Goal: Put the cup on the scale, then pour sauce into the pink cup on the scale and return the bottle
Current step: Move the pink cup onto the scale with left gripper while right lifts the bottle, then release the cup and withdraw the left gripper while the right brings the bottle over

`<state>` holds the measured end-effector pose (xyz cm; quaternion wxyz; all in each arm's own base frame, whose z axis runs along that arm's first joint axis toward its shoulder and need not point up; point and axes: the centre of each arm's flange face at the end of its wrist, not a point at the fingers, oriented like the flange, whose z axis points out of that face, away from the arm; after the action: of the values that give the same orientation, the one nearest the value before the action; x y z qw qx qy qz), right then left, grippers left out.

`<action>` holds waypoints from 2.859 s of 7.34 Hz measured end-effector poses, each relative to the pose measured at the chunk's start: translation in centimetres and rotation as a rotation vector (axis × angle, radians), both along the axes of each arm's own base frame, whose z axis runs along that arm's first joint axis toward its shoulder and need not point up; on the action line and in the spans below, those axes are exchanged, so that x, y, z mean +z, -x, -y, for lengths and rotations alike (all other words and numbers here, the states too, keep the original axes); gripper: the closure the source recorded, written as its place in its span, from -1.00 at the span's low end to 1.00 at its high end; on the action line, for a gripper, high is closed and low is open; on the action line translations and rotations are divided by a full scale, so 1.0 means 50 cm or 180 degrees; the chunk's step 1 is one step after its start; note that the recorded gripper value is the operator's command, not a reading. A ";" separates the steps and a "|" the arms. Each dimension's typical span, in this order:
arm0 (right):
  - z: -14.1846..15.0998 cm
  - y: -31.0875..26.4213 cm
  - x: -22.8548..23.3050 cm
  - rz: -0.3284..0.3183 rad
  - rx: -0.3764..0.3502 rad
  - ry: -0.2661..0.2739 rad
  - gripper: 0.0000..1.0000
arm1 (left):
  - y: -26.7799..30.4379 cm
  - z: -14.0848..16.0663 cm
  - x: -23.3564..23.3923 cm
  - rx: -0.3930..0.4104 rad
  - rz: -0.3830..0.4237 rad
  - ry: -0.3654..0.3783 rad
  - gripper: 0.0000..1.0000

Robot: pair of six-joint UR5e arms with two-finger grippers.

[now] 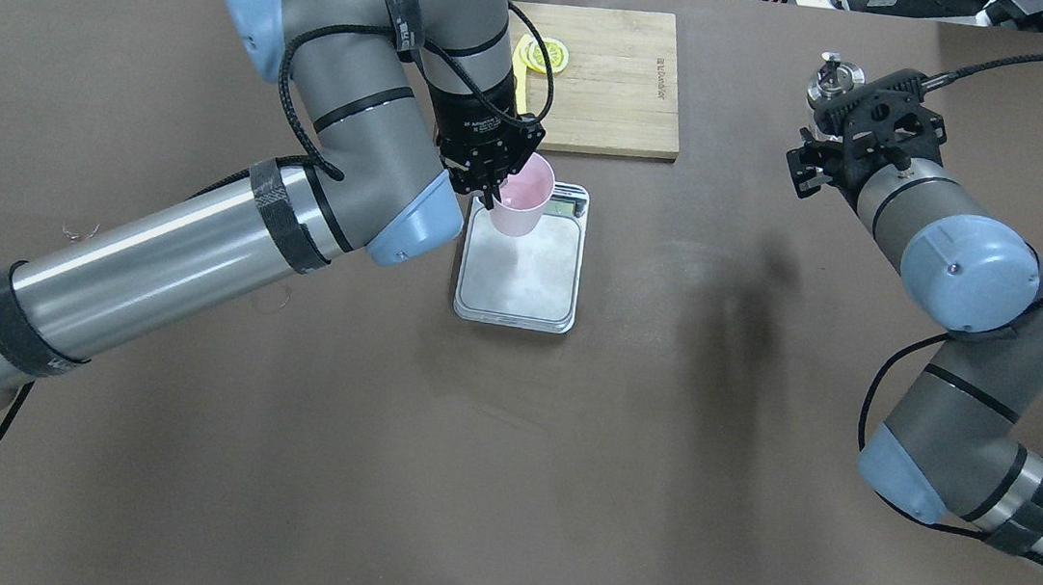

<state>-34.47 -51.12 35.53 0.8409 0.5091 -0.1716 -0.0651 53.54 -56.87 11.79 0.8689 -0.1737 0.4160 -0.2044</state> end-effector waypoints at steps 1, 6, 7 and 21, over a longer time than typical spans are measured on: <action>0.001 0.031 -0.024 -0.0147 0.0015 -0.0051 1.00 | -0.025 -0.007 0.007 -0.0026 0.0000 -0.0052 1.00; -0.038 0.119 -0.078 -0.0657 0.0004 -0.0182 1.00 | -0.063 -0.027 0.027 -0.0051 -0.0062 -0.0217 -0.97; -0.040 0.122 -0.081 -0.0669 -0.0002 -0.0176 1.00 | -0.058 -0.026 0.033 -0.0063 -0.0099 -0.0264 -0.97; -0.162 0.289 -0.165 -0.2026 -0.0136 -0.0320 1.00 | 0.570 0.041 0.432 0.0226 0.0206 -0.1358 -0.97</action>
<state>-48.91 -43.04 27.27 0.8246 0.5004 0.0928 -0.2471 25.02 -58.94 33.38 0.9055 0.0063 0.4153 -0.0864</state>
